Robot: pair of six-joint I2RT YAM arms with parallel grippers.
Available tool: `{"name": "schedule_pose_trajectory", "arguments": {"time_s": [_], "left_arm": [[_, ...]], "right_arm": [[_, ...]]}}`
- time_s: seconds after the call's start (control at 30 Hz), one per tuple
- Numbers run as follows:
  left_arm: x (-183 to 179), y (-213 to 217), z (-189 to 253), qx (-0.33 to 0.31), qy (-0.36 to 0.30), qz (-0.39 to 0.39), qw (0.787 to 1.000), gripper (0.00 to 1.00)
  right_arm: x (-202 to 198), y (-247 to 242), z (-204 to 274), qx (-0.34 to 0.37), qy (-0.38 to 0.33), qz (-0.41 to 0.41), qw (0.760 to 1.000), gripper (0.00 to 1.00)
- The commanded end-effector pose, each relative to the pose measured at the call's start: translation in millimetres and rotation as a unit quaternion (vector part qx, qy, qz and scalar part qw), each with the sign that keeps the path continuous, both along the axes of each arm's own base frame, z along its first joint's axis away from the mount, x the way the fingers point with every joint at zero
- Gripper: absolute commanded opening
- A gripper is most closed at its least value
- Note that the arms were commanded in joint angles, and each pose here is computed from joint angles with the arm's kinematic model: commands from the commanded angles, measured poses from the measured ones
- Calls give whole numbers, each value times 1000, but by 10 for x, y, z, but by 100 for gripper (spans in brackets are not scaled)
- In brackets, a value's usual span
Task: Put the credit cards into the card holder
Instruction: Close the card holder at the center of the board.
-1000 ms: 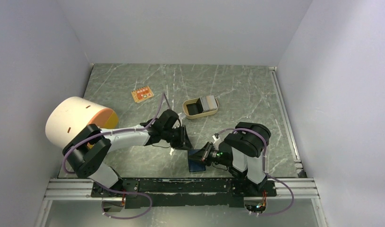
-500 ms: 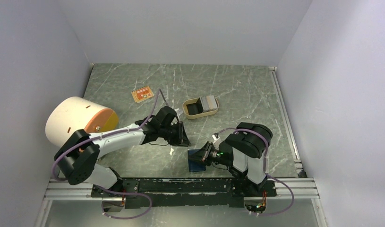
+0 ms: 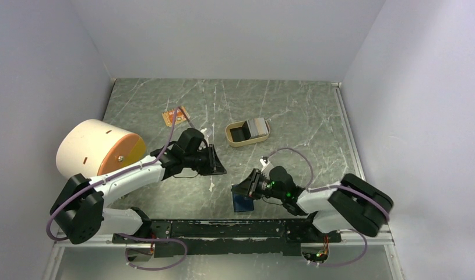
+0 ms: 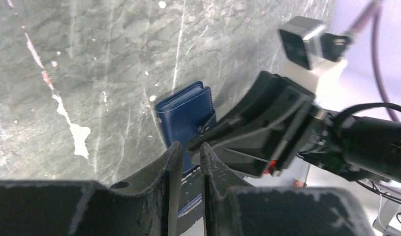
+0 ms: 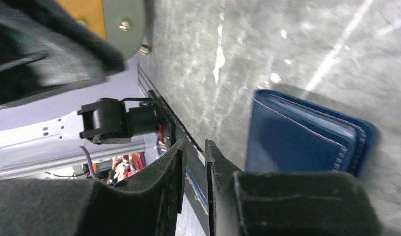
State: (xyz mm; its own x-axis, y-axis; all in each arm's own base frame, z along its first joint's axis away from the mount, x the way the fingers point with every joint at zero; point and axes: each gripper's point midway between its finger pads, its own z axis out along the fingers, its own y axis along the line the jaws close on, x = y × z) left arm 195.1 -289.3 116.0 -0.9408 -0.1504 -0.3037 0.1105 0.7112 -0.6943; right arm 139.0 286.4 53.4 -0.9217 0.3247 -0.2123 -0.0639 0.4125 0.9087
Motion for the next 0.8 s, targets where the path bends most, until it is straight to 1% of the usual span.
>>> {"name": "schedule_pose_trajectory", "arguments": {"time_s": [0.0,0.07,0.17,0.27,0.4,0.63,0.77], "left_arm": [[2,112,-62,10,-1,3,1000,26],[3,127,-90,8,1,3,1000,26],[-19,127,-142,5,7,-3,1000,26],[-50,118,-219,5,14,-11,1000,26],[-87,87,-331,1,25,-24,999,26],[-145,36,-477,-6,45,-40,998,27],[-181,45,-537,-7,52,-41,998,27]], "right_arm": [[-10,-88,-75,-72,-1,8,997,25],[9,-113,-8,-90,-7,7,996,26],[48,-280,35,-144,-11,-17,989,25],[95,-534,121,-229,-39,-52,971,25],[32,-724,214,-306,-58,-62,948,25],[-119,-690,165,-377,-70,-38,923,25],[-161,-649,127,-400,-80,-30,912,24]]}}
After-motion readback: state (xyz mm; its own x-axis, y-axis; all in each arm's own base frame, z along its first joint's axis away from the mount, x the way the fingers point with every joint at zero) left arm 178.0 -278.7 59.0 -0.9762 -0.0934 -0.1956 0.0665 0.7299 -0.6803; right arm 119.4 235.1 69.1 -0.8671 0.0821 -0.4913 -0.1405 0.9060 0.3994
